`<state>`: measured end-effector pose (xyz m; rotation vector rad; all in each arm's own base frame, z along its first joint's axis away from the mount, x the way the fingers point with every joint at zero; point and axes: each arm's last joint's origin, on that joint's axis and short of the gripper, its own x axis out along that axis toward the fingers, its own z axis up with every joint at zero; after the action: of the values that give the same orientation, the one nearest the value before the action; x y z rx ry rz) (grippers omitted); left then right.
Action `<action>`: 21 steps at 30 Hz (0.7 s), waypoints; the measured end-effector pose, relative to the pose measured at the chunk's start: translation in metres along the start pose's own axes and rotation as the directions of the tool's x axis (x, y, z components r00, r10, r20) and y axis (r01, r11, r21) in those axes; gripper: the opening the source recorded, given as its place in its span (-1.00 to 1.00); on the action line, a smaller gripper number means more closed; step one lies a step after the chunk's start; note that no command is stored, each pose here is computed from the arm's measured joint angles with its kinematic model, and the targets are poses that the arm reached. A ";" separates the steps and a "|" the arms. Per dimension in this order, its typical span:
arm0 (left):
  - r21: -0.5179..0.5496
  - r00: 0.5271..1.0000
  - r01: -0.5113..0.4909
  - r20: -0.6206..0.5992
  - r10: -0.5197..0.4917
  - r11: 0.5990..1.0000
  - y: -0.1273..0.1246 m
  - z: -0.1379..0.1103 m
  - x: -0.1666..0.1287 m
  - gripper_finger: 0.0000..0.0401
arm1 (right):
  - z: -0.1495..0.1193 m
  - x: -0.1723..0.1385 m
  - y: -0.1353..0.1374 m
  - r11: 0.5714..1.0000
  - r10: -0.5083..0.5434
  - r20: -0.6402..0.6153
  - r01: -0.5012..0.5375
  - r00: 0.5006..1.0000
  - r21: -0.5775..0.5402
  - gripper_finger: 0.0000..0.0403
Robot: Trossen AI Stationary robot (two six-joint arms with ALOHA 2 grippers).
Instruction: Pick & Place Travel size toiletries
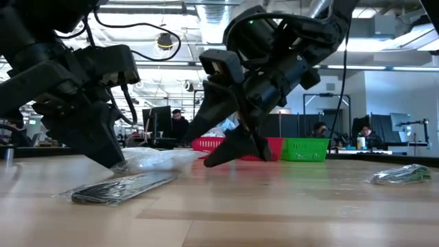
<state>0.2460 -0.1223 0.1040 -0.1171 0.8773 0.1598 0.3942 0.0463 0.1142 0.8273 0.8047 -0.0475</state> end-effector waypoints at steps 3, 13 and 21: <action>-0.001 1.000 0.002 -0.002 -0.002 1.000 0.001 0.000 0.000 -0.99 | 0.001 -0.001 0.002 1.000 0.011 0.009 -0.011 1.000 -0.005 0.23; -0.003 1.000 0.009 0.003 -0.009 1.000 0.000 0.000 0.001 -0.99 | 0.000 0.000 0.000 1.000 0.003 0.003 -0.003 1.000 -0.010 -0.18; -0.003 1.000 0.009 0.006 -0.009 1.000 0.000 0.000 0.001 -0.99 | 0.001 0.000 0.000 0.997 0.003 0.005 -0.003 1.000 -0.073 -0.93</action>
<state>0.2470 -0.1219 0.1035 -0.1232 0.8705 0.1531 0.3949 0.0453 0.1144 0.7590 0.7961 -0.0177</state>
